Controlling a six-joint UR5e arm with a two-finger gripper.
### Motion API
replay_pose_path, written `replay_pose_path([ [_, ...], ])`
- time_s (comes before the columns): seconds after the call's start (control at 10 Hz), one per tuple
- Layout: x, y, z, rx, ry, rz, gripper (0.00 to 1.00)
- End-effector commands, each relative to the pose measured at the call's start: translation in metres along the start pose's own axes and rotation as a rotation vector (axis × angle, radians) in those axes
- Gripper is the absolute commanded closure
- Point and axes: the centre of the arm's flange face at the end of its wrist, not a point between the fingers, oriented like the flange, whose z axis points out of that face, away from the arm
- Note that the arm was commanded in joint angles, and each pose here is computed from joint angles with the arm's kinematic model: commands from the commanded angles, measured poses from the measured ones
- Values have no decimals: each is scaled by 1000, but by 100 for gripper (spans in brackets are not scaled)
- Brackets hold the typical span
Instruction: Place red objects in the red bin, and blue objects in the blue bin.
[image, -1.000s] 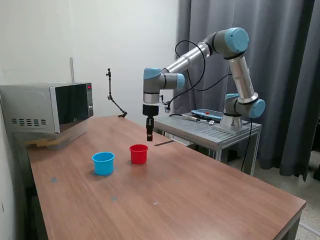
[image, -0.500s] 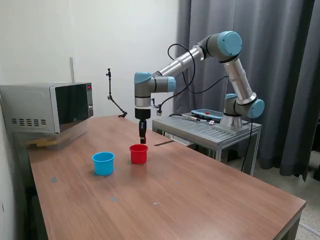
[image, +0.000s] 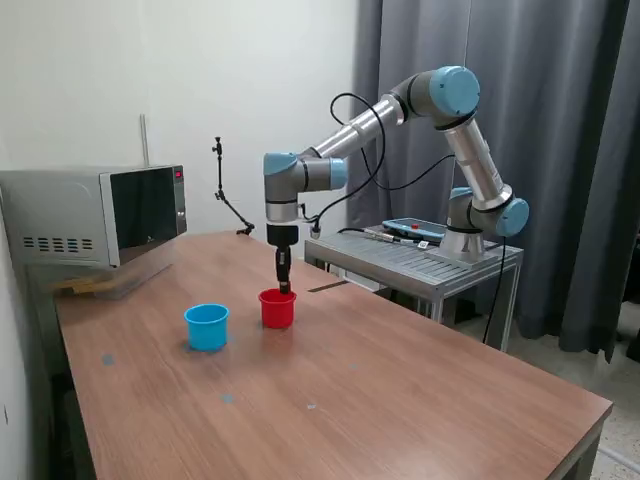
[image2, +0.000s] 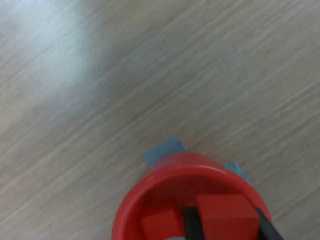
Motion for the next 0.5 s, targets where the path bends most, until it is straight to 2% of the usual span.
replay_pose_path([
  [0.0, -1, -3, 3, 21, -11, 3, 0],
  [0.4, 2, -2, 0, 13, -8, -1, 0],
])
